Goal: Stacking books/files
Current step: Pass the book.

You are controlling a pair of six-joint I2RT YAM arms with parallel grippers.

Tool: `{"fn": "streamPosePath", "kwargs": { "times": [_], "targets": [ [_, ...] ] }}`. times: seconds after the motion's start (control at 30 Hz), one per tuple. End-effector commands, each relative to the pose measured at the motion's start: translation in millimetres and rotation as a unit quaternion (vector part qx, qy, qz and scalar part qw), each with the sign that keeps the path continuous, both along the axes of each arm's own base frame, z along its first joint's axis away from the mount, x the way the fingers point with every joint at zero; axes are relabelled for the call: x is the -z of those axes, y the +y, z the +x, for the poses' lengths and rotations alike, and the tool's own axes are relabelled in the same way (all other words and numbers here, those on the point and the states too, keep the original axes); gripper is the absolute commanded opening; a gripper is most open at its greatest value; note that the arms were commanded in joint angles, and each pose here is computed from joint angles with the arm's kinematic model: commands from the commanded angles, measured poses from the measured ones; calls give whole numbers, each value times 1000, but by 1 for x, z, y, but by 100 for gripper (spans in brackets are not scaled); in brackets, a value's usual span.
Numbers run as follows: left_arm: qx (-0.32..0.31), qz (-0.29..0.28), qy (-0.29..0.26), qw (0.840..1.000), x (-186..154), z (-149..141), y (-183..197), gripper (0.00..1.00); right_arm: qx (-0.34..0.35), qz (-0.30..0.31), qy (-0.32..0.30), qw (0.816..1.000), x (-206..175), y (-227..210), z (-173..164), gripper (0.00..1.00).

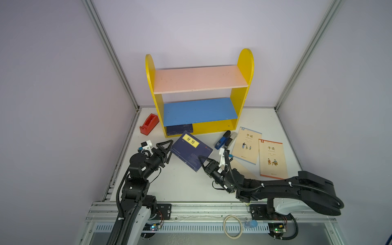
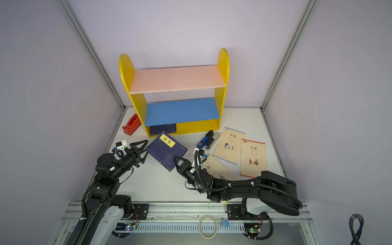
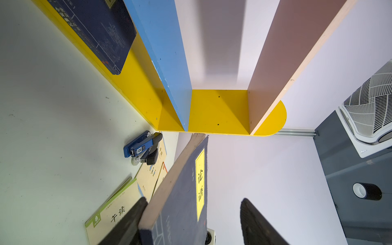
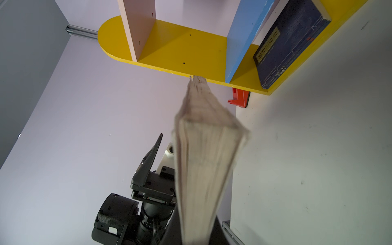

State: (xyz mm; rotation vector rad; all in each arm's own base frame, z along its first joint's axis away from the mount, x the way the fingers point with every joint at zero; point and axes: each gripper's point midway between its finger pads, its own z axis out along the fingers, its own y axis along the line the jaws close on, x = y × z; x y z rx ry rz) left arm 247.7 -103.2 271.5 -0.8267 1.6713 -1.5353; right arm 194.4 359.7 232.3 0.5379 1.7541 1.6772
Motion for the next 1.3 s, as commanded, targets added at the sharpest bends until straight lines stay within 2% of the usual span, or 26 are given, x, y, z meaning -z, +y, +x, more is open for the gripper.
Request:
{"fn": "streamPosePath", "kwargs": {
  "times": [0.0,0.2,0.47,0.57,0.77,0.83,0.97,1.1,1.27],
  "targets": [
    [13,-1,-41,999,-18,-4,-3,70,-9,10,-6,1000,-8,3,-2,0],
    [16,-3,-48,999,-20,-5,-5,68,-22,12,-12,1000,-13,10,-4,0],
    [18,-8,-50,999,-19,-4,-5,56,-36,10,-12,999,-12,21,-4,0],
    [17,-8,-52,998,-19,-4,-5,46,-38,11,-9,999,-10,23,-3,0],
    [8,-15,-54,998,-14,-3,-2,13,-51,9,-19,998,-14,26,-2,0],
    [-3,-25,-52,998,-11,-1,1,0,-53,6,-33,998,-21,27,-3,10],
    [-36,-32,-42,998,-5,-1,12,0,-48,-21,-35,998,-28,27,-6,27],
    [-94,-32,-35,994,-4,-5,31,0,-31,-25,-35,999,-33,26,-12,32],
    [-169,-35,-43,984,-3,-18,57,0,-3,-8,-4,1000,-30,33,-18,40]
  ]
}}
